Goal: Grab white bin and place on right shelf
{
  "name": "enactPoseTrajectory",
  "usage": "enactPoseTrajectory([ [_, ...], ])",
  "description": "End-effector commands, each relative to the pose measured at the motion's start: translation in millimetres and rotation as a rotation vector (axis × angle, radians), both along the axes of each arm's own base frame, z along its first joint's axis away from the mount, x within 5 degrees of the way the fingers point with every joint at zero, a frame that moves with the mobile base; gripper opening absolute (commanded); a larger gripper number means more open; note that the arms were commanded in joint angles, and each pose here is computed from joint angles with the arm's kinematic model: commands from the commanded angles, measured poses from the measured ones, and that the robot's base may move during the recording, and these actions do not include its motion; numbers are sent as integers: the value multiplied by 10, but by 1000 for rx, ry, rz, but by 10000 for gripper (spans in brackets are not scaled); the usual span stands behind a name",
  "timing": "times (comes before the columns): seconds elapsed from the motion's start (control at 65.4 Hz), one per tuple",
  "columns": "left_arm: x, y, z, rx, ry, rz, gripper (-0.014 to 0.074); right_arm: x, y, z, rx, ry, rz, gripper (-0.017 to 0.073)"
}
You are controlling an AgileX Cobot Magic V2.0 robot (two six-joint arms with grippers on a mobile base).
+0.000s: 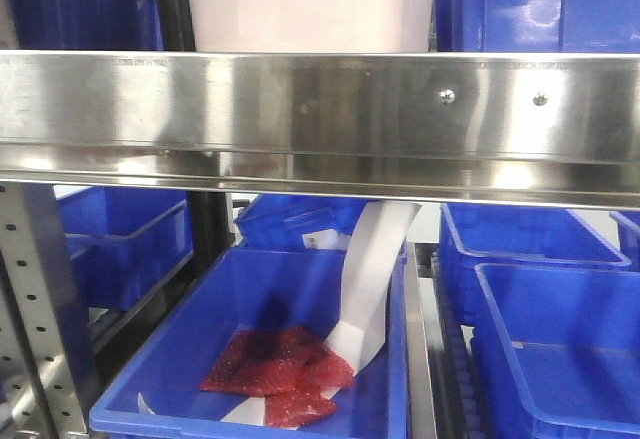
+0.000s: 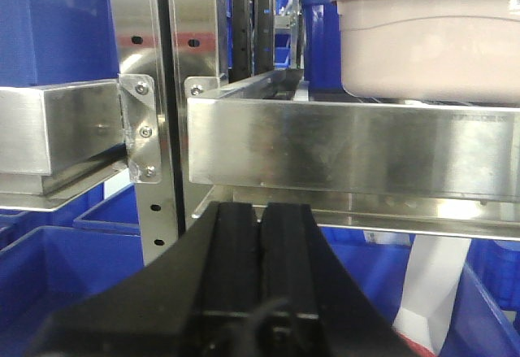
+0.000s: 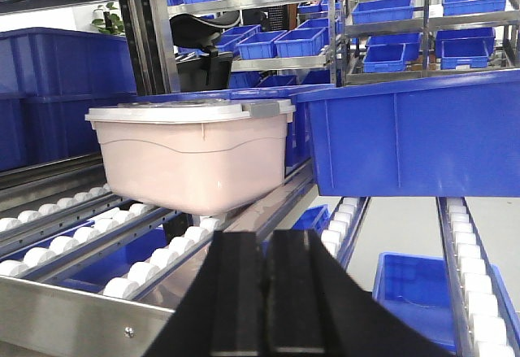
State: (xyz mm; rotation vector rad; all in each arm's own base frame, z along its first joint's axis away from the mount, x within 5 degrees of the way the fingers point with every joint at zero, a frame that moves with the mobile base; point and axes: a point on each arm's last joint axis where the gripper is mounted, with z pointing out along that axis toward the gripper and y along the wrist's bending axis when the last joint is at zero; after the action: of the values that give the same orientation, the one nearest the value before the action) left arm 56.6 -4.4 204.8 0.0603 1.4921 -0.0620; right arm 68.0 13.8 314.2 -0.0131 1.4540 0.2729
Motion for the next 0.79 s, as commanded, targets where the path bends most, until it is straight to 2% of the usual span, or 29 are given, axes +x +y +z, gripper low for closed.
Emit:
enactPoseTrajectory([
  [0.0,-12,6,24,-14,-88,3,-117,-8,-39,117,21,-55,-41,68],
  [0.611,-12,6,24,-14,-88,3,-117,-7,-39,117,22,-55,-41,68],
  [0.718,-12,6,24,-14,-88,3,-117,-11,-67,142,31,-82,-70,68],
  [0.779,-12,6,24,-14,-88,3,-117,-10,-57,131,-22,-78,-68,68],
])
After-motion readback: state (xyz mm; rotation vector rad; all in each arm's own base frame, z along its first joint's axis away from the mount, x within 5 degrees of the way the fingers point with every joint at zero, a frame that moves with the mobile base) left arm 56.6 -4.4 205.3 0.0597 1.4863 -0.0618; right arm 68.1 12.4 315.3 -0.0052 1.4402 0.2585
